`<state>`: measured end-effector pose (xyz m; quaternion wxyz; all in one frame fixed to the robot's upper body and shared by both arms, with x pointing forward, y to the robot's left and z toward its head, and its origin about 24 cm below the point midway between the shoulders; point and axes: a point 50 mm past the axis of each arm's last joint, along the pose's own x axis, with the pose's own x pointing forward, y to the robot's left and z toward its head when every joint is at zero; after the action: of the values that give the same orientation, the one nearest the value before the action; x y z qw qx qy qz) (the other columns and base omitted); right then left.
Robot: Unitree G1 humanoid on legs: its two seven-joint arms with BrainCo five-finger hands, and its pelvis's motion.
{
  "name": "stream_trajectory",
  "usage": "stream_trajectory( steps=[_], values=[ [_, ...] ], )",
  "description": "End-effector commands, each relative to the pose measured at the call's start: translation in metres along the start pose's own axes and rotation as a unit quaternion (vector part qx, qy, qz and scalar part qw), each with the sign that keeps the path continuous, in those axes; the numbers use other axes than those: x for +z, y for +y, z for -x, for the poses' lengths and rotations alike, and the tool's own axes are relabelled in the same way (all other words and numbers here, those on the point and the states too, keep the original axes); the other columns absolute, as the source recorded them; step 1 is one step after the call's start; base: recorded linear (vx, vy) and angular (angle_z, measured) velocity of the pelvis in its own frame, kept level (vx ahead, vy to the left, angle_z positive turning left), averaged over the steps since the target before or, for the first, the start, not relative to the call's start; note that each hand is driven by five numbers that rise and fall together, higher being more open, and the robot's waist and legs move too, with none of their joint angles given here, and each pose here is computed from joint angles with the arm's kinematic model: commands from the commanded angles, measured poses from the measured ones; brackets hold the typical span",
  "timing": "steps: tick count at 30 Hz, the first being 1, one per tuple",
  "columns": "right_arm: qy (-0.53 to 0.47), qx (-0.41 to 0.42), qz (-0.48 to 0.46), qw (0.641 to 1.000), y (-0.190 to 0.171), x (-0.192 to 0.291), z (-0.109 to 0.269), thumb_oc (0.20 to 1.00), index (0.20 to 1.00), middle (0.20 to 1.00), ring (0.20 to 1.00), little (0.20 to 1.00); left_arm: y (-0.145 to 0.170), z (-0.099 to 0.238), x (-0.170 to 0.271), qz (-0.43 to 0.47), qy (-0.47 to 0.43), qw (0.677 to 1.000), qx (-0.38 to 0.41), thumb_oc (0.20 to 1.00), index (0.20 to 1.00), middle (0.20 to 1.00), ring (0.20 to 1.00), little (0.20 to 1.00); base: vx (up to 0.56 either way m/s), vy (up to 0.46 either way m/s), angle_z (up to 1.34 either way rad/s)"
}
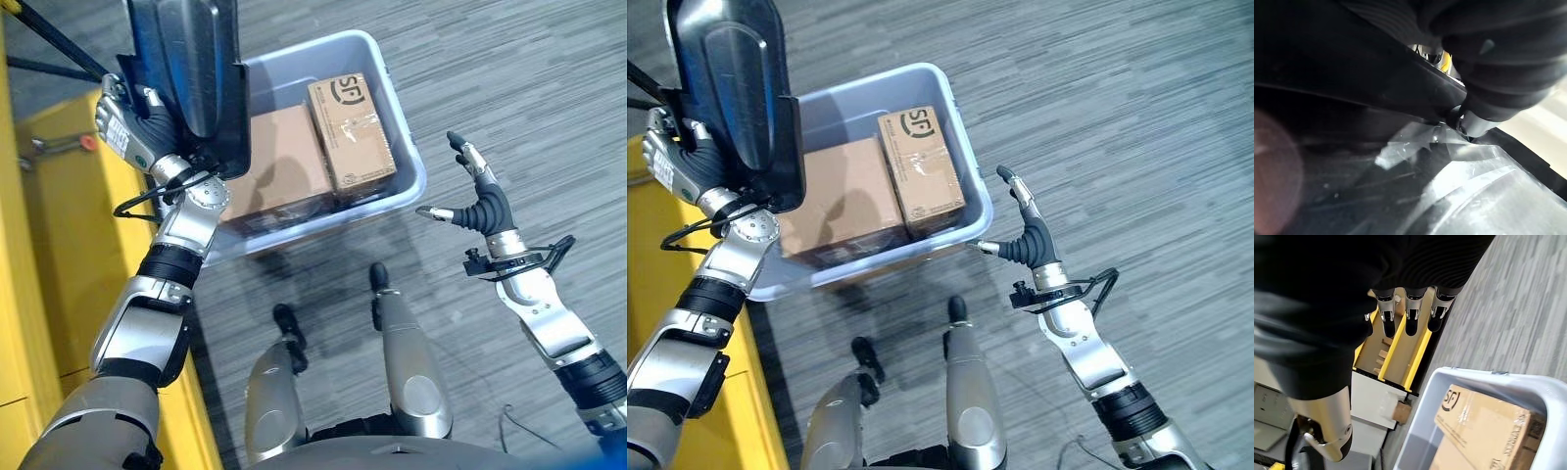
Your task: Move parts from the plastic box to the shelf.
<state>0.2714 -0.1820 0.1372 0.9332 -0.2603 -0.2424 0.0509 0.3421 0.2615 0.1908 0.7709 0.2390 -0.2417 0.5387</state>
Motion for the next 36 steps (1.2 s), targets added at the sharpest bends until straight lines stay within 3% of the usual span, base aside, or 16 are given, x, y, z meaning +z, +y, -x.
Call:
stream_trajectory(
  steps=[1,7,11,17,23,29,36],
  values=[
    [-0.049,0.019,0.013,0.999,-0.009,0.014,0.002,1.000,1.000,1.000,1.000,1.000,0.015,-0.010,0.005,0.045,-0.011,0.998,0.052,0.200,0.200,0.200,0.200,0.200,0.09,0.152,-0.05],
    [-0.040,0.052,-0.021,0.998,-0.001,0.013,0.014,1.000,1.000,1.000,1.000,1.000,0.021,0.011,-0.015,0.050,0.031,0.998,-0.027,0.200,0.200,0.200,0.200,0.200,0.04,-0.038,-0.01],
    [-0.043,0.059,-0.049,0.996,0.005,0.015,0.016,1.000,1.000,1.000,1.000,1.000,0.030,0.053,-0.034,0.048,0.054,0.990,-0.120,0.200,0.200,0.200,0.200,0.200,0.03,-0.167,0.09],
    [0.045,0.065,-0.131,0.988,0.014,-0.004,0.020,1.000,1.000,1.000,1.000,1.000,0.038,0.099,-0.042,0.027,0.054,0.964,-0.258,0.200,0.200,0.200,0.200,0.200,0.04,-0.120,0.35],
    [0.145,0.049,-0.218,0.964,0.027,-0.029,0.047,1.000,1.000,1.000,1.000,1.000,0.043,0.108,-0.039,0.044,0.019,0.938,-0.344,0.200,0.200,0.200,0.200,0.200,-0.08,-0.007,0.64],
    [0.153,-0.003,-0.254,0.955,0.026,-0.034,0.054,1.000,1.000,1.000,1.000,1.000,0.045,0.114,-0.027,0.067,-0.022,0.919,-0.389,0.200,0.200,0.200,0.200,0.200,-0.08,0.170,0.75],
    [0.123,0.015,-0.263,0.957,0.033,-0.022,0.053,1.000,1.000,1.000,1.000,1.000,0.068,0.112,-0.019,0.072,-0.083,0.909,-0.403,0.200,0.200,0.200,0.200,0.200,0.02,0.275,0.45]
  ],
)
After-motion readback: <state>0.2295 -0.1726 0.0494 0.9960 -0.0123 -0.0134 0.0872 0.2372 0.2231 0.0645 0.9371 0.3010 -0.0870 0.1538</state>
